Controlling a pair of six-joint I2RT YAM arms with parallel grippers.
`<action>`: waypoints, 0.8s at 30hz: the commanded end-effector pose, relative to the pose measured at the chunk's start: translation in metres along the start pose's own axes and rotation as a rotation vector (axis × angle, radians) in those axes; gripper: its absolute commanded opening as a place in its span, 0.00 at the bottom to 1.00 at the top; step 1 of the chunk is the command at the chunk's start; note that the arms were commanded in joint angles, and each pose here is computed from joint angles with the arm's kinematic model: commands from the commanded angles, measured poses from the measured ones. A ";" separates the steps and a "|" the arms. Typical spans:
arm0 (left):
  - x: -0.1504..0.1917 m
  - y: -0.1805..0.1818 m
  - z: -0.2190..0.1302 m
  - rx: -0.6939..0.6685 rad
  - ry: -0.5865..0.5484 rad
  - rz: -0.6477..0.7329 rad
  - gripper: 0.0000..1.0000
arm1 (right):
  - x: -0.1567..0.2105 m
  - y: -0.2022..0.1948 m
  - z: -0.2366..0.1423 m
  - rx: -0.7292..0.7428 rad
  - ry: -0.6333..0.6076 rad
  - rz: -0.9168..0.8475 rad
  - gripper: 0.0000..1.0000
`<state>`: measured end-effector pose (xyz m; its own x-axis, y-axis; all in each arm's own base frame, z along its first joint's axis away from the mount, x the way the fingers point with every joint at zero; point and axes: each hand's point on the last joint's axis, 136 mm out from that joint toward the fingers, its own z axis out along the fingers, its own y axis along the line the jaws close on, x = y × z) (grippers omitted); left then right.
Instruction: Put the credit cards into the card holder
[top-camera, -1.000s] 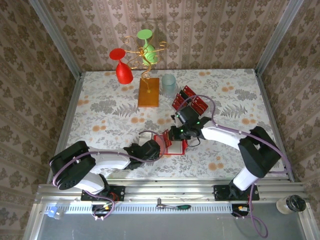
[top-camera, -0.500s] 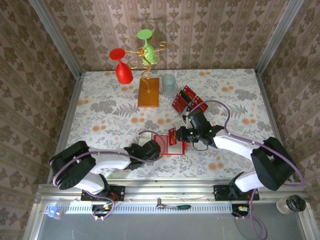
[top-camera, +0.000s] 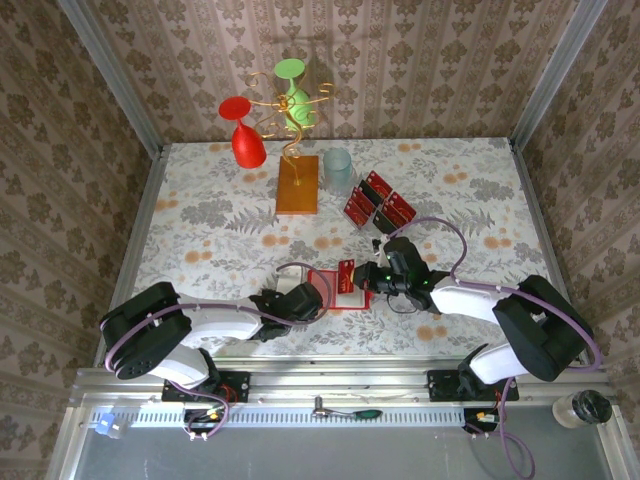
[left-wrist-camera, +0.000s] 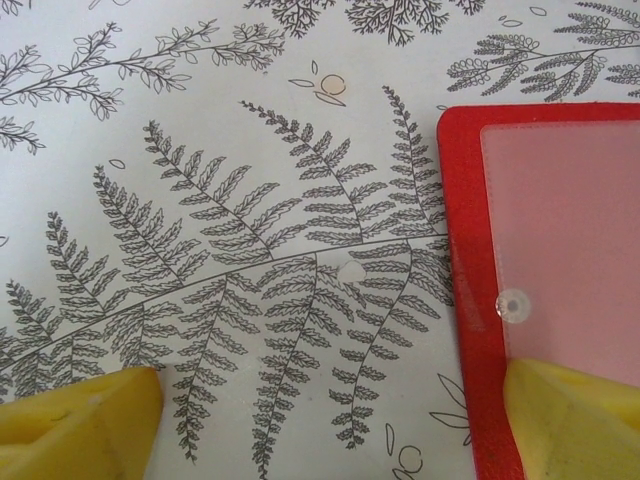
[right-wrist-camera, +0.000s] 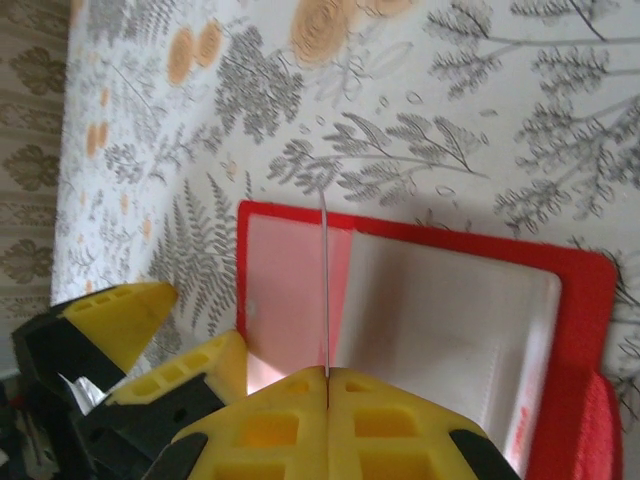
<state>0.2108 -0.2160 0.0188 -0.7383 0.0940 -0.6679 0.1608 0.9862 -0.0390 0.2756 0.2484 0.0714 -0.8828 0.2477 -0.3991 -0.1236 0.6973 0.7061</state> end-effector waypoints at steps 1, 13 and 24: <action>0.010 0.014 -0.001 -0.071 0.032 0.029 0.89 | -0.014 0.007 0.002 -0.040 -0.070 0.004 0.00; 0.012 0.014 -0.002 -0.074 0.033 0.028 0.89 | -0.011 0.002 0.014 -0.042 -0.065 0.016 0.00; 0.013 0.014 -0.002 -0.075 0.031 0.028 0.89 | -0.002 -0.013 0.020 -0.019 -0.057 0.024 0.00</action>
<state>0.2080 -0.2138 0.0185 -0.7410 0.0803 -0.6667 0.1395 0.9896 -0.0359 0.2855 0.2544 0.0550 -0.8707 0.2885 -0.3984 -0.1126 0.6716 0.7323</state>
